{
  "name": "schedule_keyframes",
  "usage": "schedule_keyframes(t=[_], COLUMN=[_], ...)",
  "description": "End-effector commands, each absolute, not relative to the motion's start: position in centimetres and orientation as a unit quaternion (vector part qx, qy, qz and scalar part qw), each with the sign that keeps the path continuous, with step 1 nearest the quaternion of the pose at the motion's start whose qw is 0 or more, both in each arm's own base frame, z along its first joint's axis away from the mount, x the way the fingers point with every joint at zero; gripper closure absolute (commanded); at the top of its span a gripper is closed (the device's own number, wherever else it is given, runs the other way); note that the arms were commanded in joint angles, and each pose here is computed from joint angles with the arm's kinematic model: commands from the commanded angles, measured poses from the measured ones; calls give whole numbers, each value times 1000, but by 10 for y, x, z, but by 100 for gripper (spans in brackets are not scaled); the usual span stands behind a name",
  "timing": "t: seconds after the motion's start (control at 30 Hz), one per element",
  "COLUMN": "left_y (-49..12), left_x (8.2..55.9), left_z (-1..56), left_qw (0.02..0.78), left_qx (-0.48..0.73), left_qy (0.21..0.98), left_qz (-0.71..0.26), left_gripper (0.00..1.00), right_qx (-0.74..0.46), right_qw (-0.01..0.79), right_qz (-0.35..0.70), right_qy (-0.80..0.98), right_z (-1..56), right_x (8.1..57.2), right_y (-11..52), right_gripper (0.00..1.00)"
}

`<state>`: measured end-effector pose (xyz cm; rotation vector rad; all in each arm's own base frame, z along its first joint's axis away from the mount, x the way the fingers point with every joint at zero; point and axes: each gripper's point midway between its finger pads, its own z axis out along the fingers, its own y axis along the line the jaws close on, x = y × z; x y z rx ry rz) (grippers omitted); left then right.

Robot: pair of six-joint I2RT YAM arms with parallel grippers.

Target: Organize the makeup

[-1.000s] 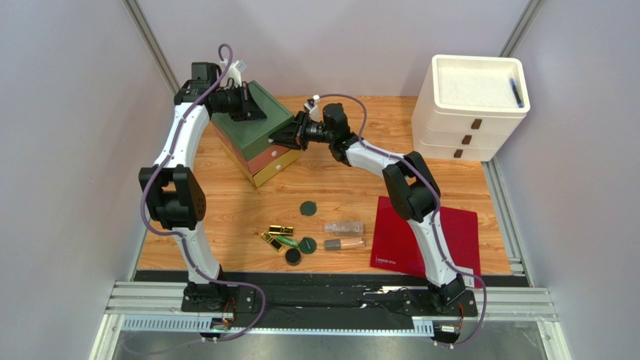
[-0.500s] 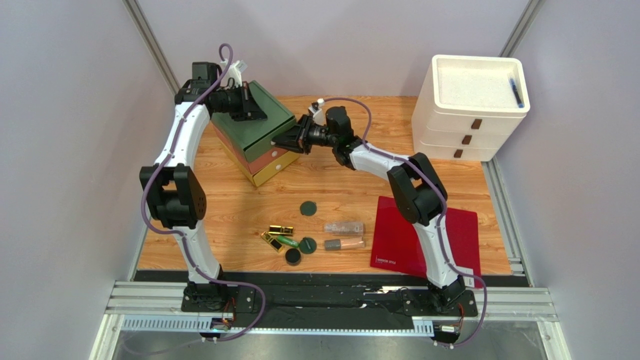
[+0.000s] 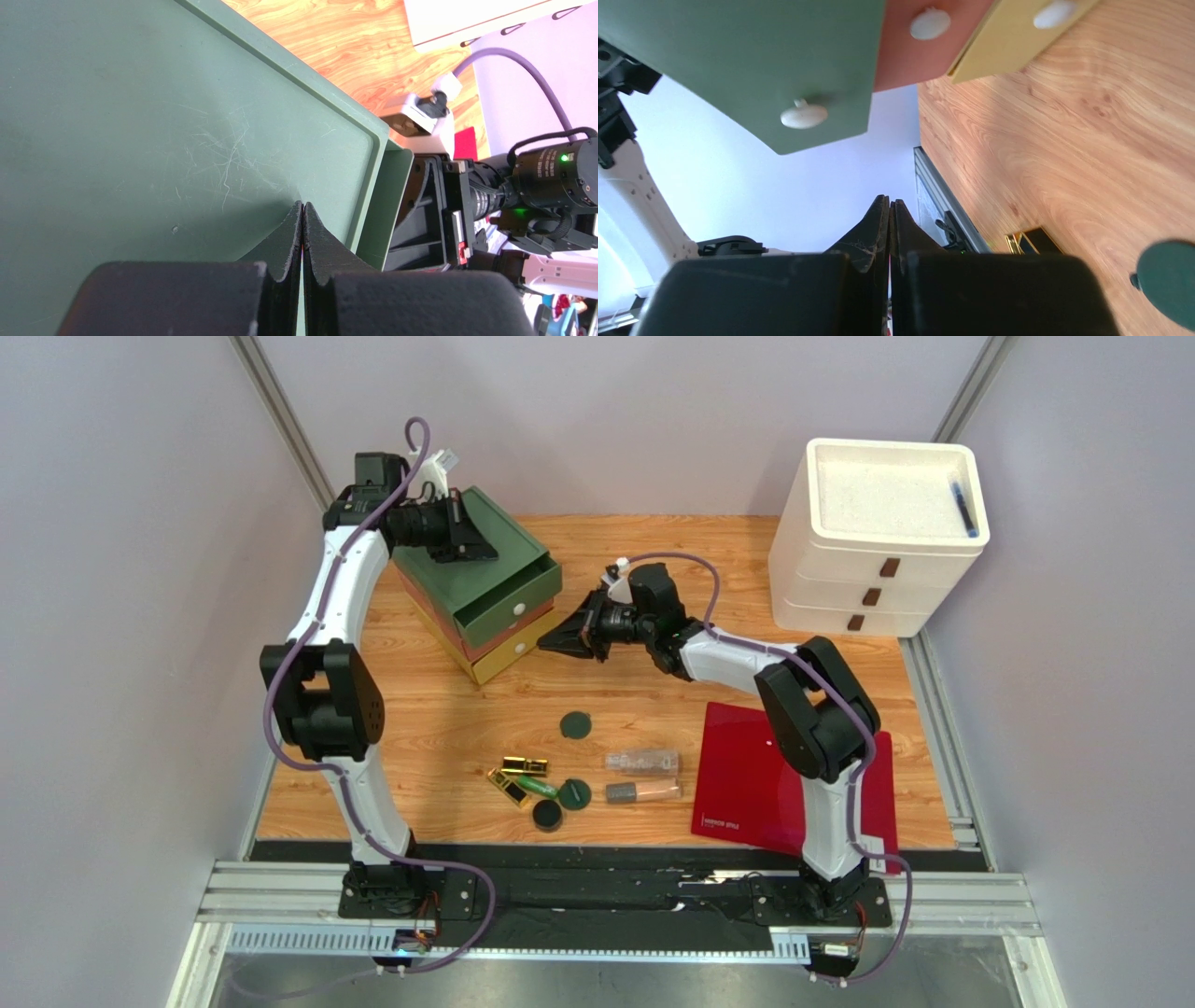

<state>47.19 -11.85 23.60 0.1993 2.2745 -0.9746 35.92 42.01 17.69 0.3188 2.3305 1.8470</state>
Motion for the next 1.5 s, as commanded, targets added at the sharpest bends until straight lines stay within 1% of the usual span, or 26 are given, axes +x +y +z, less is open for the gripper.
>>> schedule_keyframes(t=[0.0,0.07,0.1,0.13,0.17,0.27,0.33,0.37,0.43,0.47,0.53,0.57,0.6,0.67,0.9,0.93,1.03,1.17,1.23,1.27,1.47], left_y=[-97,-97,-98,-98,-98,-99,-99,-98,-98,-99,-98,-99,-97,-97,-97,-97,-98,-97,-97,-97,-97], left_x=[467,468,468,468,469,468,469,469,468,467,467,467,466,466,466,465,465,465,465,464,464], left_z=[178,178,177,176,177,175,176,175,175,176,176,176,175,174,171,170,170,167,166,166,164], left_qw=[257,259,257,257,257,255,255,253,253,253,252,253,252,251,248,247,245,244,243,243,240], left_qx=[38,39,39,39,39,41,42,41,42,44,42,44,42,42,42,41,39,37,37,37,36], left_qy=[909,908,909,909,908,909,908,909,909,909,909,909,910,910,911,911,911,912,912,912,912], left_qz=[-326,-326,-328,-328,-328,-329,-329,-329,-328,-329,-329,-329,-327,-327,-328,-327,-329,-329,-328,-328,-329], left_gripper=[100,100,100,100,100,100,100,100,100,100,100,100,100,100,100,100,100,100,100,100,100], right_qx=[67,49,42,35,32,36,40,39,46,33,43,29,39,43,86,95,112,125,129,134,146], right_qw=[118,131,134,137,139,134,132,140,137,164,164,185,175,188,187,186,191,206,206,199,196], right_qz=[624,618,619,622,627,647,654,654,635,628,589,585,569,567,490,473,448,434,423,417,423], right_qy=[770,774,773,770,766,750,744,743,759,760,790,789,803,801,847,856,866,868,873,877,873], right_z=[217,221,222,225,228,230,230,236,235,246,239,252,247,258,245,233,233,236,238,229,226], right_x=[345,345,345,346,347,350,353,357,359,366,370,375,376,383,405,412,420,432,434,437,442], right_y=[410,409,410,411,413,417,420,421,420,421,416,416,413,412,399,398,395,393,392,393,398], right_gripper=[100,99,95,88,76,63,59,52,45,42,40,40,40,41,41,41,42,42,42,42,44])
